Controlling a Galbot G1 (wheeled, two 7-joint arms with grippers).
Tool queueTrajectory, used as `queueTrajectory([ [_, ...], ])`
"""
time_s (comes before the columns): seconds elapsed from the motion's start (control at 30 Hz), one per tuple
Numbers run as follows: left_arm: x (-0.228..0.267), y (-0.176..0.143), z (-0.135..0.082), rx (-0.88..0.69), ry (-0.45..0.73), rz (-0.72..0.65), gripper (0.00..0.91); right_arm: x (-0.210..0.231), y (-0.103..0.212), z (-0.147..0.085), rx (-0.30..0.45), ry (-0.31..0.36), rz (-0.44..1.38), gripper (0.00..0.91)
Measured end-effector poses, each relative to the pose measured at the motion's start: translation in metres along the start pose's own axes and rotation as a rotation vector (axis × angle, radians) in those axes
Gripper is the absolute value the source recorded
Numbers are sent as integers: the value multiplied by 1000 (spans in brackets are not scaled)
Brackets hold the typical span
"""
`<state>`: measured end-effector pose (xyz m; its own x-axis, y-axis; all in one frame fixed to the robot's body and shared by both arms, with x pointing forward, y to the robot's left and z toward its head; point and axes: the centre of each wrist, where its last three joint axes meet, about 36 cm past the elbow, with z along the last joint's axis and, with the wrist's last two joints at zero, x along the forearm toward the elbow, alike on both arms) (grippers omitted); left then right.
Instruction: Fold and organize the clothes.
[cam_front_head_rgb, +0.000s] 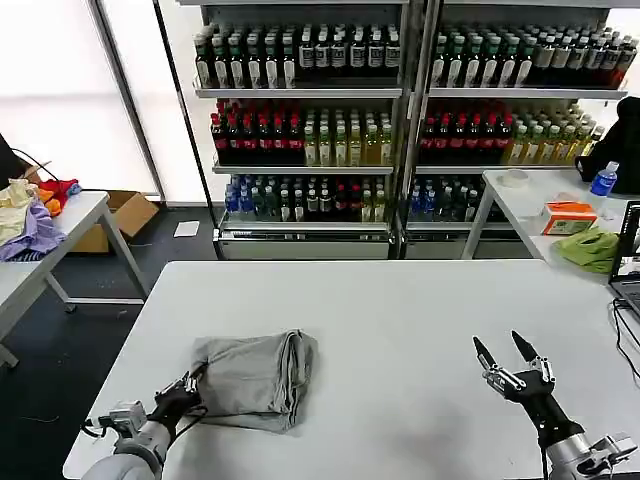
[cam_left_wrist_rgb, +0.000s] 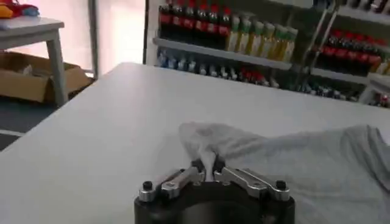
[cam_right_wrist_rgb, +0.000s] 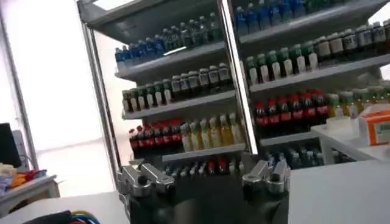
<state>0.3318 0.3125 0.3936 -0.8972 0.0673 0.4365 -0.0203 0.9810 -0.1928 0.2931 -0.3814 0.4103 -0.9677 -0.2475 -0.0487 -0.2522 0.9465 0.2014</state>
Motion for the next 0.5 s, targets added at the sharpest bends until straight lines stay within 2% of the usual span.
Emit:
queueTrajectory([
  [0.27,27,52,-30,5,-80,-90,0,-3,-3,-1,2,0,5,907],
  [0.5,58,106,-81,-70,-152,-177,0,-6,-3,0,-2,-2,2,907],
])
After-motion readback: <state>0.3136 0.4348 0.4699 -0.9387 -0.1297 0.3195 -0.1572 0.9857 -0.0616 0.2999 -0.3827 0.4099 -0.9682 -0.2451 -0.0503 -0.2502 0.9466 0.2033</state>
